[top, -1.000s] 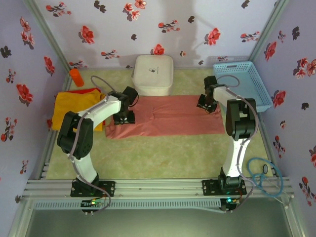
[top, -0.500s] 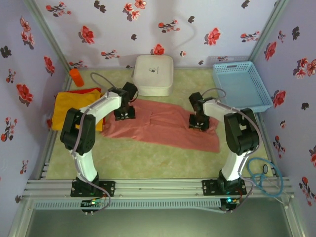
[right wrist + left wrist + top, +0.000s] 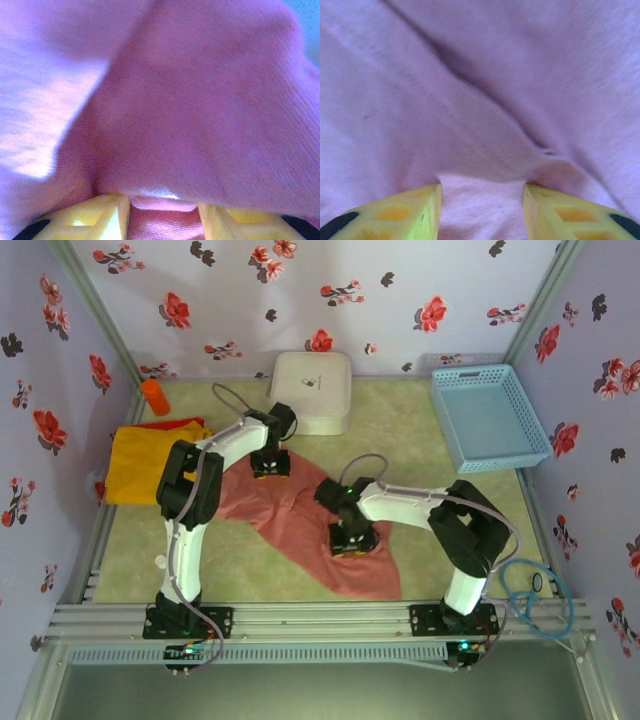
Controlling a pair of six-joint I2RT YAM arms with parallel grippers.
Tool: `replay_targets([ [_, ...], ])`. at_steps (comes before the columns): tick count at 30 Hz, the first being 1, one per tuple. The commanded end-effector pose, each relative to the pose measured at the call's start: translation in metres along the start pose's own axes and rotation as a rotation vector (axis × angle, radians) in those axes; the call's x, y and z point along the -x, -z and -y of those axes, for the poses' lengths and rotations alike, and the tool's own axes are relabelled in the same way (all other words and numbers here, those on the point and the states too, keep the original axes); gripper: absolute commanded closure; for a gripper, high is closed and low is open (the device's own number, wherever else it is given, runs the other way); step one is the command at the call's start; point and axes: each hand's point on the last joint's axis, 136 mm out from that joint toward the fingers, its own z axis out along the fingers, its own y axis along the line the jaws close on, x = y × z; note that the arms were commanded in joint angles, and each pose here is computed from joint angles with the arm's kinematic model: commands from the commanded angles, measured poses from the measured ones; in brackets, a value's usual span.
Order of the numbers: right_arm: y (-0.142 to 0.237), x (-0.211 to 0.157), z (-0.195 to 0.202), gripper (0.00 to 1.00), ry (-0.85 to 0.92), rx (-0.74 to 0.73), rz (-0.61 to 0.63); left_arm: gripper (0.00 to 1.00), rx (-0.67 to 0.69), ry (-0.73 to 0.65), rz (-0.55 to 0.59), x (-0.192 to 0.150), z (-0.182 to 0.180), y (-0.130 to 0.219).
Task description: Fold and stack the t-shirts
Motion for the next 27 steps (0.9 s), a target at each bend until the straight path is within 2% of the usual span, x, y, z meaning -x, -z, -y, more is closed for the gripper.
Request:
replay_targets([
  [1,-0.02,-0.029,-0.031,0.59,-0.003,0.052,-0.114,0.56,-0.076,-0.059,-0.043,-0.015,0.04,-0.007],
  [6,-0.001,-0.031,-0.037,0.6,0.043,0.029,-0.059,0.57,-0.113,-0.197,-0.038,-0.029,0.101,-0.001],
  [9,0.025,-0.02,-0.022,0.6,0.046,-0.01,0.058,0.57,-0.172,-0.24,-0.048,-0.036,0.136,-0.002],
  [11,0.044,-0.011,-0.011,0.56,0.031,-0.011,0.161,0.58,-0.208,-0.271,-0.054,-0.041,0.158,-0.001],
  [19,0.097,0.012,0.041,0.5,-0.103,-0.004,0.393,0.59,-0.283,-0.42,-0.027,-0.054,0.222,0.021],
  [22,0.118,0.025,0.062,0.49,-0.173,-0.009,0.487,0.58,-0.282,-0.458,-0.02,-0.053,0.221,0.032],
  [27,0.147,0.053,0.086,0.43,-0.24,0.006,0.587,0.54,-0.255,-0.438,0.054,-0.039,0.187,0.077],
])
